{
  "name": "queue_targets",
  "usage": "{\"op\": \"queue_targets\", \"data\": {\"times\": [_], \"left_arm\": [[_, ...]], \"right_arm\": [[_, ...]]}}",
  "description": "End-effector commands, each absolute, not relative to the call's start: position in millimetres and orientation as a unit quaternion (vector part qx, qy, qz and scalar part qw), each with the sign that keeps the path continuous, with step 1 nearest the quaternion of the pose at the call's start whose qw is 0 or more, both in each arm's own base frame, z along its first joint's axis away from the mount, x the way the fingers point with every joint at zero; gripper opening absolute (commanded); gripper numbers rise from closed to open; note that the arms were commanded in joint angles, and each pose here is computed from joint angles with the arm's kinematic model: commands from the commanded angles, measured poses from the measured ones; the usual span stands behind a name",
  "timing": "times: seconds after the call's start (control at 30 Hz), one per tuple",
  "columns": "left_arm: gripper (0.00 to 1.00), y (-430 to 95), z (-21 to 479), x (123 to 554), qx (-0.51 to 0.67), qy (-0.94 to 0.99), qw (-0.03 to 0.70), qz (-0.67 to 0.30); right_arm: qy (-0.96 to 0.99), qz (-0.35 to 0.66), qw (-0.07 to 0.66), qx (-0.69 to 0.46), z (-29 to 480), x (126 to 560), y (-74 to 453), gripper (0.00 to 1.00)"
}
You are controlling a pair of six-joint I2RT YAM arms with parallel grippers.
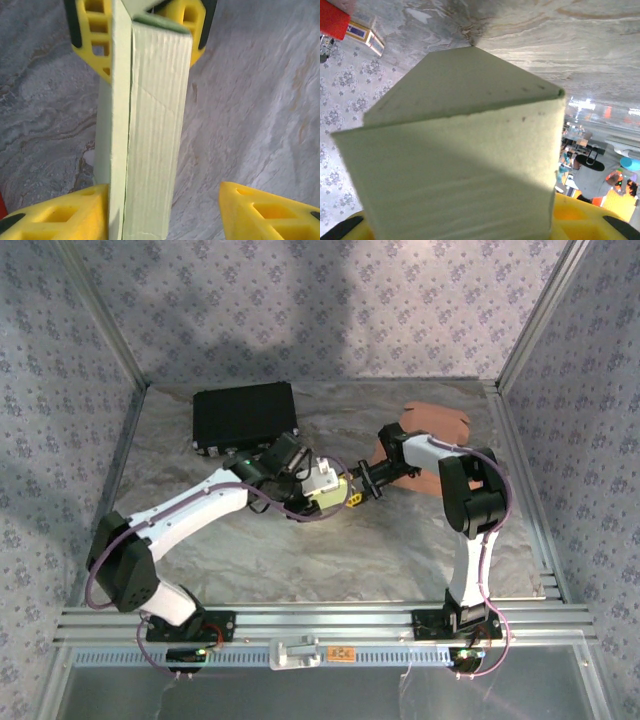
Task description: Fold the paper box
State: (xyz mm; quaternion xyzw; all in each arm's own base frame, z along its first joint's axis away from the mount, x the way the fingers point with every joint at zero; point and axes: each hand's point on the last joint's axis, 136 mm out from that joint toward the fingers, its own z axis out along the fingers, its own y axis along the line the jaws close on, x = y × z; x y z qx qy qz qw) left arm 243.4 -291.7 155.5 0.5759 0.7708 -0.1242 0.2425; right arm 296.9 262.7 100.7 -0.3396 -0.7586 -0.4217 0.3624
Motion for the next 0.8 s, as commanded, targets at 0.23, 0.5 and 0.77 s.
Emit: {"op": "queue_targets", "data": {"times": [0.23,0.5,0.77], "left_arm": [[0.75,-294,128,258,0.631,0.734,0.253,-0.010],[0.73,-298,117,272,0.634,0.727,0.262,0.026],[0.68,-309,110,273,0.642,0.725,0.250,0.011]], "right_arm": [[-0.743,-0.366,0.394,-0.399,77,277,247,0.34],[-0.731,-0.357,0.399,-0.424,69,269,231,0.40],[-0.731,-0.355,0.377,-0.445,72,270,209,0.53]]}}
